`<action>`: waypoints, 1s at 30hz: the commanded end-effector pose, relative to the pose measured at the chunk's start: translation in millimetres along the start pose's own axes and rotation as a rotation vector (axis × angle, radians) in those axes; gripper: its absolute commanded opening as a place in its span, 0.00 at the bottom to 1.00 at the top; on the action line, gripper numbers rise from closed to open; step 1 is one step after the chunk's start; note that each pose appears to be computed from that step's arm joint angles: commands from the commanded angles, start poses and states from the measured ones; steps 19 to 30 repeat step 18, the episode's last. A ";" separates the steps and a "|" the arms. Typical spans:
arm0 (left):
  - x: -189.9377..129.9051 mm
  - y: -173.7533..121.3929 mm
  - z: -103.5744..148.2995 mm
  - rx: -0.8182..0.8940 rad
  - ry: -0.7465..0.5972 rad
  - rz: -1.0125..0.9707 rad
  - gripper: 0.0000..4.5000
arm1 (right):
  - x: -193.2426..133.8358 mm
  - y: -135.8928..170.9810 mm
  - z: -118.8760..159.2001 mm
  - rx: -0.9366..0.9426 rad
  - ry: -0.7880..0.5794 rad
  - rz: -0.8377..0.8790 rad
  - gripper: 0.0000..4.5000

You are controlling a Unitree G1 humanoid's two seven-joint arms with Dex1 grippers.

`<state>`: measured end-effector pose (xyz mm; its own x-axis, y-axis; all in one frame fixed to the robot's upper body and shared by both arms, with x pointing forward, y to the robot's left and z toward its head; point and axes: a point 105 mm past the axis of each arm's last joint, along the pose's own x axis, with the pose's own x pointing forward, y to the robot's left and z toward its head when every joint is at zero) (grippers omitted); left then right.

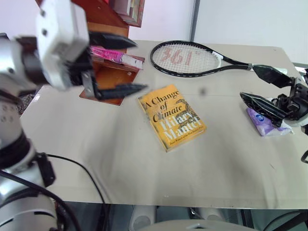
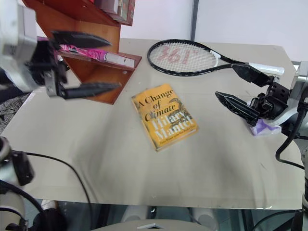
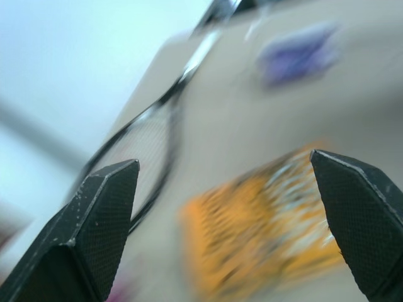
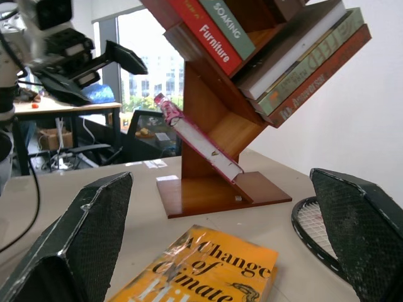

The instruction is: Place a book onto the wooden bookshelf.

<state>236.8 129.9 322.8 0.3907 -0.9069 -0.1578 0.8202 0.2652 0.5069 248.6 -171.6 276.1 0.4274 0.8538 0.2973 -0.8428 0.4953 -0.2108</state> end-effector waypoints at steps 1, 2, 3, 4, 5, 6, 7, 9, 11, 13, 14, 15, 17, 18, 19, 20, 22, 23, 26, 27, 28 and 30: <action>8.9 -34.2 -49.1 -0.191 0.024 0.020 1.00 | -11.0 1.6 -15.0 0.000 0.090 -0.020 1.00; 7.8 -44.4 -67.9 -0.258 0.036 0.039 1.00 | -17.6 3.3 -24.9 0.014 0.133 -0.033 1.00; 3.2 -49.6 -86.1 -0.321 0.054 0.080 1.00 | -25.8 4.5 -35.1 0.028 0.179 -0.052 1.00; -2.8 -53.8 -100.0 -0.348 0.076 0.107 1.00 | -34.2 5.6 -43.7 0.035 0.224 -0.072 1.00; -8.3 -56.6 -109.4 -0.360 0.090 0.129 1.00 | -41.1 7.0 -50.1 0.038 0.262 -0.085 1.00; -17.1 -56.3 -120.3 -0.394 0.098 0.173 1.00 | -51.0 8.8 -59.0 0.041 0.321 -0.105 1.00; -22.7 -56.4 -126.7 -0.414 0.100 0.202 1.00 | -57.7 10.1 -64.5 0.042 0.359 -0.115 1.00; -37.2 -59.1 -143.3 -0.446 0.130 0.249 1.00 | -76.5 13.2 -78.6 0.059 0.434 -0.153 1.00; -59.4 -68.1 -167.1 -0.486 0.202 0.290 1.00 | -105.9 16.6 -96.7 0.075 0.532 -0.224 1.00; -75.0 -76.6 -181.5 -0.496 0.252 0.307 1.00 | -126.7 21.1 -105.7 0.084 0.592 -0.261 1.00; -79.6 -78.2 -185.0 -0.505 0.258 0.320 1.00 | -133.6 22.8 -107.6 0.090 0.606 -0.275 1.00; -82.9 -78.8 -187.7 -0.513 0.260 0.333 1.00 | -139.0 23.9 -109.1 0.095 0.615 -0.288 1.00; -86.9 -78.8 -192.8 -0.529 0.258 0.356 1.00 | -146.7 26.1 -112.1 0.096 0.638 -0.301 1.00; -86.6 -78.1 -193.7 -0.526 0.255 0.359 1.00 | -148.6 26.1 -112.9 0.095 0.643 -0.303 1.00; -86.6 -78.1 -193.7 -0.526 0.255 0.359 1.00 | -148.6 26.1 -112.9 0.095 0.643 -0.303 1.00; -86.6 -78.1 -193.7 -0.526 0.255 0.359 1.00 | -148.6 26.1 -112.9 0.095 0.643 -0.303 1.00; -86.6 -78.1 -193.7 -0.526 0.255 0.359 1.00 | -148.6 26.1 -112.9 0.095 0.643 -0.303 1.00; -86.6 -78.1 -193.7 -0.526 0.255 0.359 1.00 | -148.6 26.1 -112.9 0.095 0.643 -0.303 1.00; -86.6 -78.1 -193.7 -0.526 0.255 0.359 1.00 | -148.6 26.1 -112.9 0.095 0.643 -0.303 1.00; -86.6 -78.1 -193.7 -0.526 0.255 0.359 1.00 | -148.6 26.1 -112.9 0.095 0.643 -0.303 1.00; -86.6 -78.1 -193.7 -0.526 0.255 0.359 1.00 | -148.6 26.1 -112.9 0.095 0.643 -0.303 1.00; -86.6 -78.1 -193.7 -0.526 0.255 0.359 1.00 | -148.6 26.1 -112.9 0.095 0.643 -0.303 1.00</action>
